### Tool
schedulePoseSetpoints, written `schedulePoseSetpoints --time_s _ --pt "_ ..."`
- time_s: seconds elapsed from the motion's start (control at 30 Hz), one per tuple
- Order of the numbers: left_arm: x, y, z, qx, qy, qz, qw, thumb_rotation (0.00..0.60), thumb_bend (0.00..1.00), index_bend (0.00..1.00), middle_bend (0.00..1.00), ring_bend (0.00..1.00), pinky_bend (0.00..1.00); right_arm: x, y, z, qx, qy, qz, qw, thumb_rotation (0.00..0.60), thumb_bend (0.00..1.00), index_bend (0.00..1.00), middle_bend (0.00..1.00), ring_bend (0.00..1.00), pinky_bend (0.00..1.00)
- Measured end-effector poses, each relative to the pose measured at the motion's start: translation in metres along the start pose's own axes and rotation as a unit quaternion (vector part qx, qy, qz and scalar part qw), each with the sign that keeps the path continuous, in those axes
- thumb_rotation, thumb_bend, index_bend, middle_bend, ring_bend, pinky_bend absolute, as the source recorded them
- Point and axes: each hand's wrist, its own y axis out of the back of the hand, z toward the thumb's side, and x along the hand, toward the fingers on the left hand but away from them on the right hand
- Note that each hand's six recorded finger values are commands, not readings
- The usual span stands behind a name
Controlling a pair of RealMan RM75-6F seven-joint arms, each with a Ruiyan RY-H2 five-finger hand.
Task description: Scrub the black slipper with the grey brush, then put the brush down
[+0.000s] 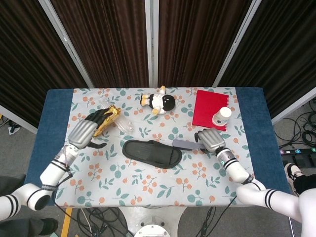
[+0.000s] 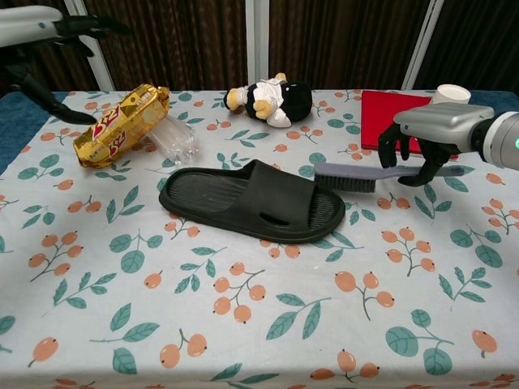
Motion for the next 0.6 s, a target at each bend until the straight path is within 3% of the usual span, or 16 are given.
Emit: schedulePoseSetpoints --time_s 0.1,0.3,0.43,0.6 --pt "-0.019 0.009 -0.021 0.003 0.026 0.02 0.9995 0.6 0.21 0.11 0.11 0.04 0.15 0.009 0.007 -0.008 -0.007 -0.005 -0.011 0.9999 0.6 0.15 0.0 0.09 0.05 0.19" --pt "-0.067 0.024 -0.065 0.021 0.088 0.047 0.9948 0.6 0.21 0.11 0.11 0.04 0.15 0.045 0.032 -0.04 -0.02 -0.028 -0.054 0.998 0.6 0.17 0.0 0.11 0.05 0.19" --pt "-0.104 0.03 -0.091 0.043 0.136 0.061 0.9879 0.6 0.21 0.11 0.12 0.04 0.15 0.084 0.046 -0.068 -0.023 -0.05 -0.098 0.9937 0.6 0.21 0.0 0.15 0.06 0.19" --pt "-0.153 0.032 -0.114 0.076 0.195 0.077 0.9749 0.6 0.21 0.11 0.12 0.04 0.15 0.141 0.046 -0.1 -0.037 -0.084 -0.147 0.9849 0.6 0.25 0.0 0.15 0.07 0.19"
